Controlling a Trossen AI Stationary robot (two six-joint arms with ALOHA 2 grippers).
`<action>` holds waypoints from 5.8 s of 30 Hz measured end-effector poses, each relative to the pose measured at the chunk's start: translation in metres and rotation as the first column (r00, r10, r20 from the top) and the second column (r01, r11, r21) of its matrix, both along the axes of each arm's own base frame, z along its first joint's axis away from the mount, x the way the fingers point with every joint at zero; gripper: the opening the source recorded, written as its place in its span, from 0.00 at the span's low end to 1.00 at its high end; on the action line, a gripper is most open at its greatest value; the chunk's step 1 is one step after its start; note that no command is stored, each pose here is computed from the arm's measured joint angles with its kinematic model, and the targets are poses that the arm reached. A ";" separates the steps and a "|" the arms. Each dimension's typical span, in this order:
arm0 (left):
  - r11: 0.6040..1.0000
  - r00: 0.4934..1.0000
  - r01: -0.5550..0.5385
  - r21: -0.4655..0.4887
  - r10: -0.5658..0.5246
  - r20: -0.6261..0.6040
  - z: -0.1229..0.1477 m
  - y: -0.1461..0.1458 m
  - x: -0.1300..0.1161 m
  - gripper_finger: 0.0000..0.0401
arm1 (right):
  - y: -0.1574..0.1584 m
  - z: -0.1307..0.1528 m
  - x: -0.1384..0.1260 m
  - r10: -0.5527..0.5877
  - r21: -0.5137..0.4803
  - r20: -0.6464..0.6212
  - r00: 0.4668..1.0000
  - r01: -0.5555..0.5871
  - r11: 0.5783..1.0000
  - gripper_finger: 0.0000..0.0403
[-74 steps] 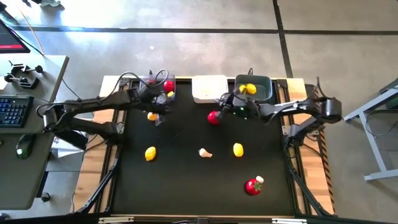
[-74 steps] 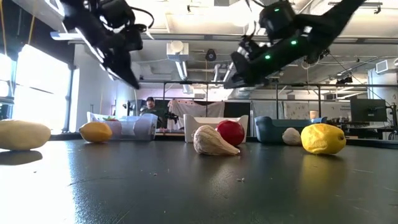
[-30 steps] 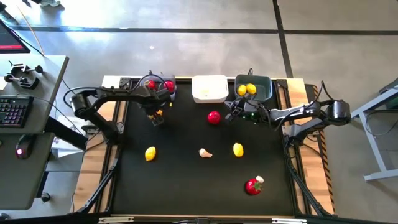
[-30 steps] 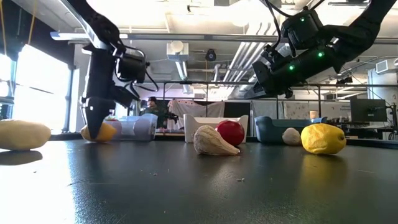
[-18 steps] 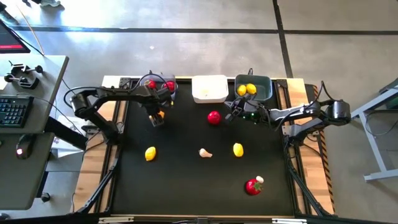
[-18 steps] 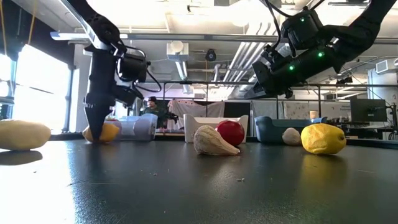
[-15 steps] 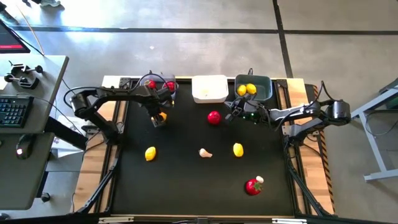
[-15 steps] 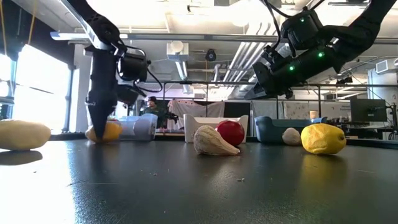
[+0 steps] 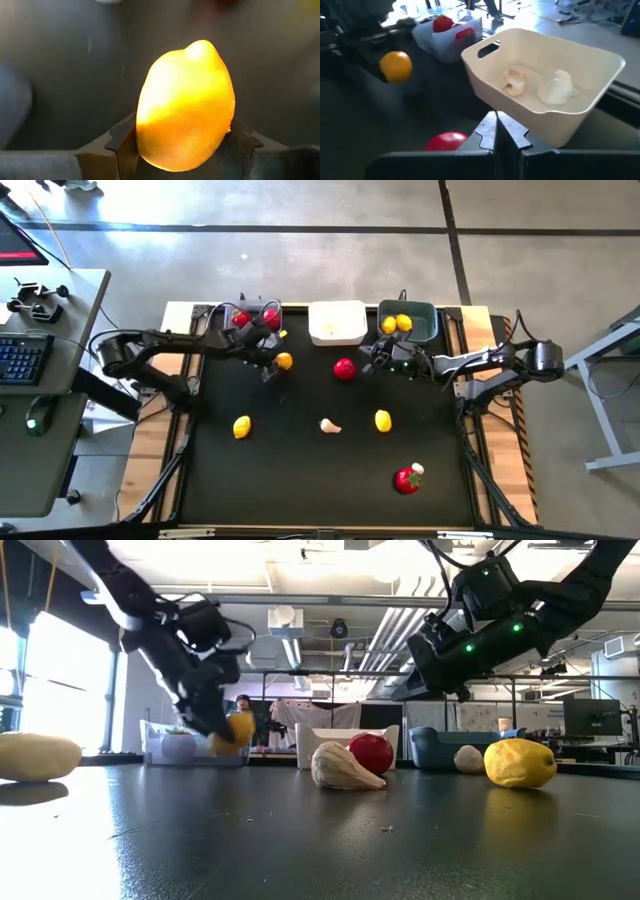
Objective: Sort produce into baskets
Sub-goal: Put the lemon into the blue bin
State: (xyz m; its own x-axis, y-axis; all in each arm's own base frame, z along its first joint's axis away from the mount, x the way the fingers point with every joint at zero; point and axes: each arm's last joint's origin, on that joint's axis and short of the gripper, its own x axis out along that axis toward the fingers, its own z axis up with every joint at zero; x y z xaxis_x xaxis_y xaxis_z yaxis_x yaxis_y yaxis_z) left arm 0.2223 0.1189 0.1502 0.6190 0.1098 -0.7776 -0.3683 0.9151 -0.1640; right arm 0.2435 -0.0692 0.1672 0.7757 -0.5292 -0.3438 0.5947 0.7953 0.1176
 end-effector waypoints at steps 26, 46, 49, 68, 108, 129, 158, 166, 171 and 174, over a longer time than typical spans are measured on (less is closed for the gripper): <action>0.955 0.958 0.004 0.297 -0.088 0.273 -0.060 -0.022 0.013 0.47 | 0.000 0.005 0.002 0.021 -0.023 0.041 0.999 -0.020 1.000 0.00; 0.984 0.833 0.100 0.146 -0.163 0.529 -0.047 -0.022 0.041 0.46 | 0.019 0.024 0.015 0.244 -0.128 0.142 0.959 -0.227 0.966 0.09; 0.978 0.792 0.142 0.154 -0.206 0.575 -0.036 -0.026 0.055 0.46 | 0.026 0.034 0.023 0.279 -0.140 0.171 0.945 -0.257 0.956 0.20; 0.954 0.647 0.216 0.206 -0.298 0.702 0.010 -0.034 0.102 0.46 | 0.047 0.068 0.076 0.303 -0.131 0.115 0.946 -0.288 0.949 0.71; 0.943 0.684 0.190 0.272 -0.327 0.653 0.022 -0.040 0.122 0.62 | 0.047 0.075 0.079 0.323 -0.189 0.110 0.940 -0.300 0.935 0.43; 0.942 0.779 0.059 0.331 -0.250 0.574 -0.004 -0.037 0.100 0.46 | -0.043 0.087 -0.021 -0.303 -0.073 -0.312 0.901 0.295 0.953 0.43; 0.944 0.768 0.053 0.327 -0.248 0.591 -0.003 -0.038 0.099 0.43 | -0.169 -0.010 -0.087 -0.559 -0.018 -0.661 0.501 0.734 0.679 0.43; 0.947 0.769 0.053 0.318 -0.242 0.592 -0.004 -0.038 0.099 0.43 | -0.172 -0.014 -0.084 -0.565 -0.016 -0.652 0.506 0.736 0.677 0.49; 0.968 0.767 0.054 0.243 -0.196 0.611 -0.004 -0.038 0.099 0.43 | -0.172 -0.015 -0.085 -0.547 -0.026 -0.669 0.504 0.719 0.694 0.59; 0.979 0.767 0.048 0.197 -0.162 0.621 -0.005 -0.038 0.099 0.43 | -0.172 -0.015 -0.085 -0.547 -0.026 -0.668 0.504 0.719 0.694 0.64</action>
